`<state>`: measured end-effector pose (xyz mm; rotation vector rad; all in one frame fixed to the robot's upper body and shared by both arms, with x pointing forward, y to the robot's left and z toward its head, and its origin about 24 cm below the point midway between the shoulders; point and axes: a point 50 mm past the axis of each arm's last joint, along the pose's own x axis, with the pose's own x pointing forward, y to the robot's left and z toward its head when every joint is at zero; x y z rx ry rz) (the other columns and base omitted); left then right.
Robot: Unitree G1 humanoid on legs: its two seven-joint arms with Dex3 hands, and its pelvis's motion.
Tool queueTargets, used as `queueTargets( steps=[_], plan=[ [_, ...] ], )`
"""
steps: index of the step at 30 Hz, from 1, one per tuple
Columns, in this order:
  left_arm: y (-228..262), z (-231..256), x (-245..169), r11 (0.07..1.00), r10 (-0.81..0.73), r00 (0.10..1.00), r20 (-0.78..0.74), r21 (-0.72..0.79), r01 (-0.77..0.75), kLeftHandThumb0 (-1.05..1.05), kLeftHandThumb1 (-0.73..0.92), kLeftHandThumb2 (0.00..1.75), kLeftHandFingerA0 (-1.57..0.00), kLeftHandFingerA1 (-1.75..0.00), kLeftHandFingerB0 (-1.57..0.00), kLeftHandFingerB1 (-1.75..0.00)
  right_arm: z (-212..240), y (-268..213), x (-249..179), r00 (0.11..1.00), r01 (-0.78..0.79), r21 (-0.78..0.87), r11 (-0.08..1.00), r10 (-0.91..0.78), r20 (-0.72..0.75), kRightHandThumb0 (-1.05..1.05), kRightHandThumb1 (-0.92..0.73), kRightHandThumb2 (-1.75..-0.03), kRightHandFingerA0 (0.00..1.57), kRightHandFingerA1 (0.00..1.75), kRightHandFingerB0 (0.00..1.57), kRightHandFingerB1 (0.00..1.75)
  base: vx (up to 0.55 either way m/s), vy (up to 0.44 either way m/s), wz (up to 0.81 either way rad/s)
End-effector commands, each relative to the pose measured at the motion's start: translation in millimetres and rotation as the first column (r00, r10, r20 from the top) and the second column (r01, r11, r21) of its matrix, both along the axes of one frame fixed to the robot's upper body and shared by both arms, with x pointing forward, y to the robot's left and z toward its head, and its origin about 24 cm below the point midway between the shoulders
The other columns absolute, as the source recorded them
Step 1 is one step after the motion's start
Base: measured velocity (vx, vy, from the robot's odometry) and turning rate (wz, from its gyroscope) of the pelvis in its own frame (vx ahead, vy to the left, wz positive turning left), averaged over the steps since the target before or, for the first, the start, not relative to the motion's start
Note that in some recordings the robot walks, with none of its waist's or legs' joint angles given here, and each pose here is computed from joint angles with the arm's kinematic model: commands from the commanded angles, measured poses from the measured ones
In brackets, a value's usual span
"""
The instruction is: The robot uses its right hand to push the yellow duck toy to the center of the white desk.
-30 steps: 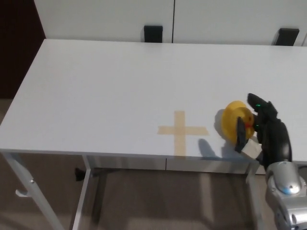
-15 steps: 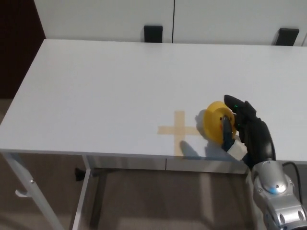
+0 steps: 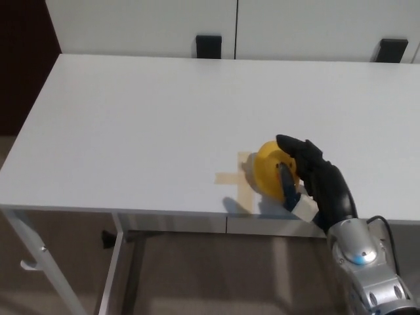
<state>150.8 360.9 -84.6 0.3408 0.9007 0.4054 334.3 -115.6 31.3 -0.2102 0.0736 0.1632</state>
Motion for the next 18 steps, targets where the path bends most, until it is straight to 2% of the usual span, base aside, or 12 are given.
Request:
queueTargets(
  steps=[1, 5, 6, 14, 15, 16, 18],
  plan=[
    [4.3, 6.7, 5.0, 1.000, -0.025, 0.999, 0.045, 0.012, 0.024, -0.12, 0.65, 0.64, -0.85, -0.58, -0.81, -0.58, -15.5, 20.9, -7.1, 0.990, -0.089, -0.030, 0.996, 0.085, -0.111, -0.96, -0.92, -0.79, 0.12, 0.54, 0.11, 0.41, 0.00, 0.000, 0.00],
    [4.0, 6.9, 5.9, 1.000, -0.022, 0.998, 0.051, -0.002, 0.022, -0.12, 0.65, 0.66, -0.84, -0.59, -0.80, -0.59, -14.2, 27.0, -6.8, 0.990, -0.097, -0.042, 0.994, 0.092, -0.109, -0.96, -0.92, -0.79, 0.11, 0.53, 0.10, 0.40, 0.00, 0.000, 0.00],
    [3.8, 6.9, 6.1, 1.000, -0.021, 0.998, 0.053, -0.006, 0.021, -0.06, 0.64, 0.72, -0.85, -0.60, -0.79, -0.58, -13.5, 28.6, -6.2, 0.990, -0.101, -0.042, 0.994, 0.096, -0.106, -0.94, -0.92, -0.81, 0.09, 0.55, 0.11, 0.42, 0.00, 0.000, 0.00],
    [3.6, 7.2, 7.4, 1.000, -0.019, 0.998, 0.058, -0.015, 0.020, -0.06, 0.65, 0.71, -0.85, -0.59, -0.79, -0.58, -11.9, 34.8, -4.6, 0.988, -0.117, -0.049, 0.992, 0.111, -0.104, -0.95, -0.92, -0.80, 0.12, 0.56, 0.10, 0.42, 0.00, 0.000, 0.00],
    [3.4, 7.0, 7.6, 1.000, -0.018, 0.998, 0.055, -0.013, 0.019, -0.09, 0.65, 0.67, -0.86, -0.59, -0.79, -0.58, -11.7, 35.3, -5.0, 0.988, -0.119, -0.049, 0.992, 0.114, -0.101, -0.95, -0.92, -0.80, 0.11, 0.58, 0.09, 0.43, 0.00, 0.000, 0.00],
    [3.3, 6.9, 7.5, 1.000, -0.021, 0.998, 0.053, -0.011, 0.022, -0.06, 0.65, 0.72, -0.85, -0.60, -0.78, -0.58, -12.2, 34.9, -5.4, 0.988, -0.120, -0.046, 0.992, 0.115, -0.103, -0.37, -0.46, -1.12, 0.02, 0.54, 0.00, 0.51, 0.00, 0.000, 0.00],
    [3.3, 6.9, 7.3, 1.000, -0.025, 0.998, 0.051, -0.009, 0.025, -0.06, 0.65, 0.72, -0.85, -0.60, -0.78, -0.58, -12.8, 34.0, -5.7, 0.988, -0.121, -0.043, 0.992, 0.116, -0.106, -0.37, -0.46, -1.12, 0.02, 0.54, 0.00, 0.51, 0.00, 0.000, 0.00]
  ],
)
